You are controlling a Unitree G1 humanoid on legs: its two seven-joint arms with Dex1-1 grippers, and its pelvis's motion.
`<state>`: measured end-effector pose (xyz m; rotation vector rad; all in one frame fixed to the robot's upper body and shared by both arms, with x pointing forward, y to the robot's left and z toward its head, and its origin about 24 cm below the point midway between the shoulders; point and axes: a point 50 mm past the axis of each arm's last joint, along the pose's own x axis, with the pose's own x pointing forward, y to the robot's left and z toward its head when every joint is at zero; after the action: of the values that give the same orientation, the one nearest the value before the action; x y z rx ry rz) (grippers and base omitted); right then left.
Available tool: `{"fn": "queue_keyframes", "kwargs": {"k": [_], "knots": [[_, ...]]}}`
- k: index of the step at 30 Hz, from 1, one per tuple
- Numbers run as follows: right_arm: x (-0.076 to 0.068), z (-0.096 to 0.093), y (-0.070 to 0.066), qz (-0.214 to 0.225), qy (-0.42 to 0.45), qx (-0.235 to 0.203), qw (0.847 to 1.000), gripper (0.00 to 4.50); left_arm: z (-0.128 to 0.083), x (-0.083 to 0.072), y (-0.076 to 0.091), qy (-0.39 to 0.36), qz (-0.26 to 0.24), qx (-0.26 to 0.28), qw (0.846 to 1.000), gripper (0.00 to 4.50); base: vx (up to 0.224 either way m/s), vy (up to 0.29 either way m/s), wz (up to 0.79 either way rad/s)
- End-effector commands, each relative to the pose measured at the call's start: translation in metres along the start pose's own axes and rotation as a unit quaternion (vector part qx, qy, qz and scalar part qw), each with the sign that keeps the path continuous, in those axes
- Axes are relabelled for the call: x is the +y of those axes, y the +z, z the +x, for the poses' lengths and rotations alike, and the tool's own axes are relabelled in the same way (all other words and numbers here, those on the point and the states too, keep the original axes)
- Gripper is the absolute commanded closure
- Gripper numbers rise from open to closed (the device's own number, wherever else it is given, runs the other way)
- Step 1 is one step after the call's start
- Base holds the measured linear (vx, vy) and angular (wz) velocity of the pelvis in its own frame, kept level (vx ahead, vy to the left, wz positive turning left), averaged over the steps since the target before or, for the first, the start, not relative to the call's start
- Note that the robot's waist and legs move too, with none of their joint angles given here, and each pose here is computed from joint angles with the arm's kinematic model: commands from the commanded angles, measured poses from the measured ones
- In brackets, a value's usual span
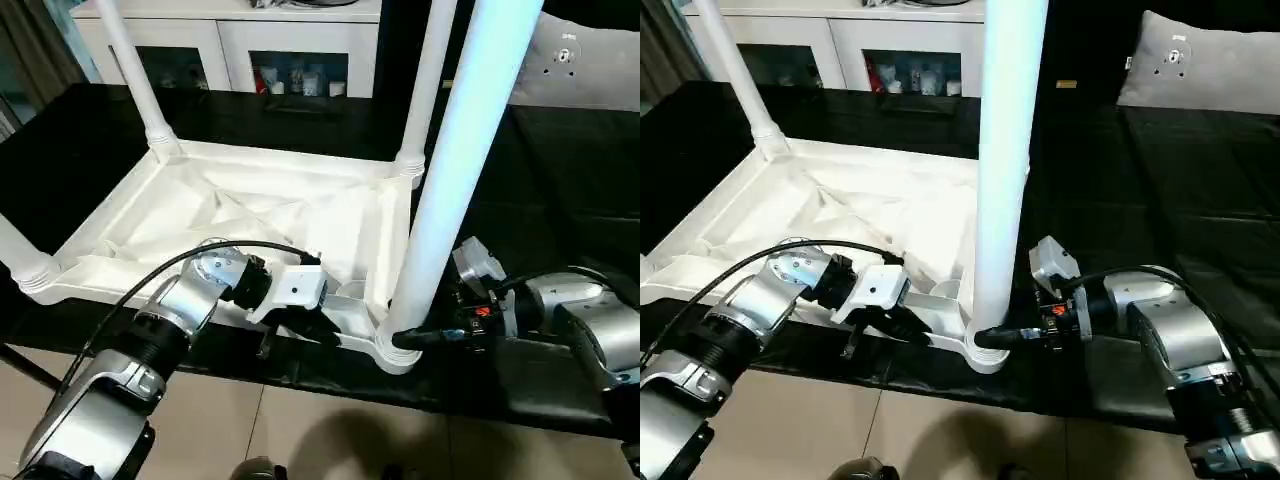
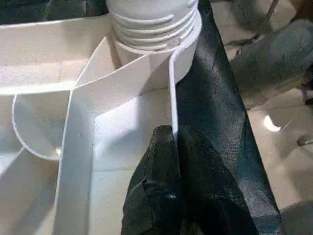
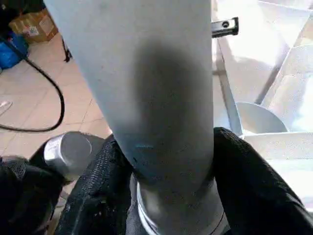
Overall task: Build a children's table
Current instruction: Rotate leg to tighten
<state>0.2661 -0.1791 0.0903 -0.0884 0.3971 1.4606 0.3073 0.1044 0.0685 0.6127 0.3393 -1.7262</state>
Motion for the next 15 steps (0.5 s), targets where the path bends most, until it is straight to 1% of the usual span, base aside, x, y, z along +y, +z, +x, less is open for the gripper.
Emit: {"fn": "queue_keyframes", "kwargs": {"k": [1,3,4,6,7,8,9,10,11,12,14,15], "knots": [[0.005,0.02,0.003,0.039,-0.012,-0.048,0.998,2.43,-0.002,0.01,0.008,0.07,-0.021,-0.019,0.997,4.5,0.0,0.0,0.0],[0.001,0.026,0.002,0.046,-0.053,-0.052,0.996,2.43,0.0,0.011,0.009,0.089,-0.033,-0.025,0.995,4.5,0.0,0.0,0.0],[-0.005,0.033,-0.001,0.052,-0.109,-0.048,0.992,2.43,0.002,0.014,0.011,0.113,-0.054,-0.029,0.992,4.5,0.0,0.0,0.0],[-0.014,0.04,-0.001,0.071,-0.172,-0.061,0.981,2.43,0.005,0.017,0.015,0.143,-0.077,-0.038,0.986,4.5,0.0,0.0,0.0],[-0.014,0.04,-0.001,0.071,-0.172,-0.061,0.981,2.44,0.005,0.017,0.015,0.143,-0.077,-0.038,0.986,4.5,0.0,0.0,0.0],[-0.019,0.045,0.001,0.087,-0.209,-0.075,0.971,2.44,0.008,0.02,0.018,0.165,-0.09,-0.043,0.981,4.5,0.0,0.0,0.0],[-0.025,0.05,0.002,0.099,-0.254,-0.085,0.958,2.44,0.011,0.024,0.023,0.191,-0.106,-0.047,0.975,4.5,0.0,0.0,0.0],[-0.028,0.052,0.002,0.111,-0.28,-0.088,0.95,2.44,0.012,0.026,0.026,0.205,-0.112,-0.049,0.971,4.5,0.0,0.0,0.0],[-0.032,0.056,0.001,0.12,-0.313,-0.09,0.938,2.44,0.014,0.029,0.03,0.226,-0.122,-0.052,0.965,4.5,0.0,0.0,0.0],[-0.033,0.057,0.001,0.122,-0.32,-0.091,0.935,2.44,0.015,0.03,0.03,0.23,-0.124,-0.052,0.964,4.5,0.0,0.0,0.0],[-0.038,0.063,0.002,0.136,-0.379,-0.095,0.91,2.44,0.019,0.035,0.038,0.266,-0.135,-0.053,0.953,4.5,0.0,0.0,0.0],[-0.04,0.064,0.002,0.14,-0.391,-0.097,0.905,2.44,0.019,0.036,0.039,0.275,-0.137,-0.053,0.95,4.5,0.0,0.0,0.0]]}}
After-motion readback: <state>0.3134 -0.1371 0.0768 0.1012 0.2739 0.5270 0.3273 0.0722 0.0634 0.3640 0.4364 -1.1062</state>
